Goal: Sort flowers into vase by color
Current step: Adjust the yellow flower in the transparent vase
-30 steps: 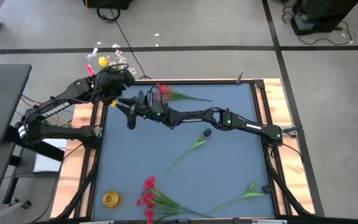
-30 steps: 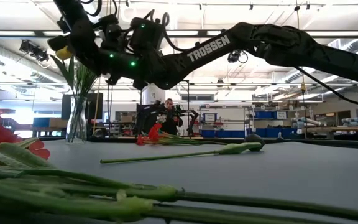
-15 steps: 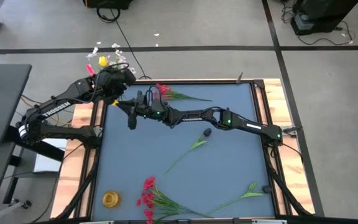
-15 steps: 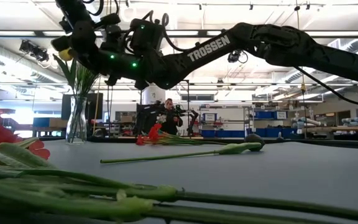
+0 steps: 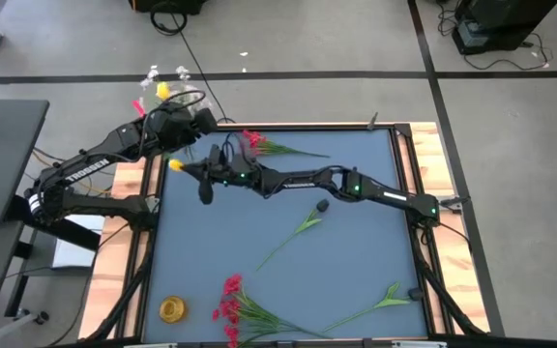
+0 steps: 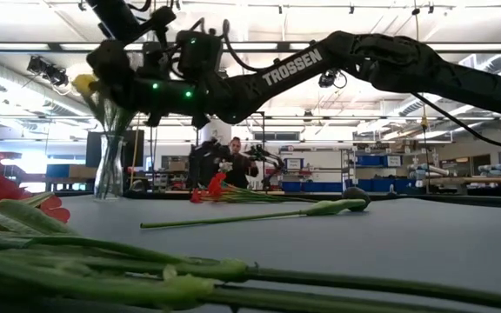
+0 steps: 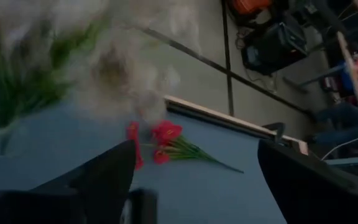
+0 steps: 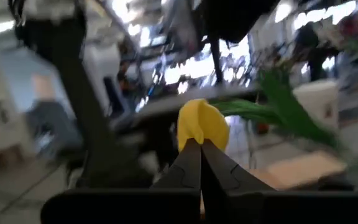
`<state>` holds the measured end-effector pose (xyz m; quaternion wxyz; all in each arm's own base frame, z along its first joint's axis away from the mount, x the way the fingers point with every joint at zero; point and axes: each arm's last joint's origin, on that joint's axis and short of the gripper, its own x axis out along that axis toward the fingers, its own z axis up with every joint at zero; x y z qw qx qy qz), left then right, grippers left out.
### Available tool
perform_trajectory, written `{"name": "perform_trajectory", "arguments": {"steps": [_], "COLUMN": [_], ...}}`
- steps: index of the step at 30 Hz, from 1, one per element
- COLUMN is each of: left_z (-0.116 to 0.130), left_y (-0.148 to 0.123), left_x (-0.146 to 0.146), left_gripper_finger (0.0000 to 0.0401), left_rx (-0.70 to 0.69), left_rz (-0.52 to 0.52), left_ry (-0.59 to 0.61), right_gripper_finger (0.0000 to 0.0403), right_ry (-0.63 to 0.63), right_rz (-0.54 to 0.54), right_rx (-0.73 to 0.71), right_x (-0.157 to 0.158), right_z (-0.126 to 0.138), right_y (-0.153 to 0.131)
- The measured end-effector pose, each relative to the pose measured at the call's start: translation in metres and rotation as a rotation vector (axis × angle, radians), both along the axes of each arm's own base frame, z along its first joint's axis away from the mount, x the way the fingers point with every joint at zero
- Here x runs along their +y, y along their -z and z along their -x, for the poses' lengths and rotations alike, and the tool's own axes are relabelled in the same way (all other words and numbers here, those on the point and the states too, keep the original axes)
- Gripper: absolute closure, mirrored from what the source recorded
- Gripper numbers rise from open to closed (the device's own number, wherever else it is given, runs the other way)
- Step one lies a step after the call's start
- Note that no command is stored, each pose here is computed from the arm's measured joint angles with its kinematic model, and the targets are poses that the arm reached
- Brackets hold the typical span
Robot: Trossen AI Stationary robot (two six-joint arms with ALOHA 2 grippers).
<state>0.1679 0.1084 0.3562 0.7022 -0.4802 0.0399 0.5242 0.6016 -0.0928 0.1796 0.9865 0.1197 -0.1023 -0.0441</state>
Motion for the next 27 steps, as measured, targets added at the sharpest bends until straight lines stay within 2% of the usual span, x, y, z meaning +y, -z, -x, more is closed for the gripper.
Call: {"name": "perform_trajectory", "arguments": {"steps": [2, 7, 15, 20, 23, 27], "left_z": [0.0, 0.001, 0.009, 0.022, 0.034, 0.048], "left_y": [0.0, 0.002, -0.004, -0.014, -0.02, -0.029], "left_x": [0.0, -0.001, -0.008, -0.017, -0.024, -0.032], "left_gripper_finger": [0.0048, 0.0021, 0.0017, 0.0017, 0.0017, 0.0017], "left_rx": [0.009, 0.039, 0.107, 0.096, 0.086, 0.091], "left_rz": [-0.007, 0.003, -0.049, -0.112, -0.162, -0.244], "left_ry": [0.008, 0.016, 0.212, 0.273, 0.292, 0.325], "right_gripper_finger": [0.04, 0.0401, 0.0396, 0.0387, 0.0368, 0.0317], "right_ry": [-0.007, 0.008, 0.009, -0.01, -0.018, -0.046], "right_rz": [-0.003, 0.003, -0.03, -0.118, -0.2, -0.281], "right_rx": [0.034, 0.015, -0.073, -0.152, -0.184, -0.218], "right_x": [0.002, 0.002, 0.001, -0.001, -0.004, -0.012], "right_z": [-0.001, -0.001, 0.001, 0.004, 0.005, 0.007], "right_y": [0.004, 0.002, -0.006, -0.012, -0.014, -0.015]}}
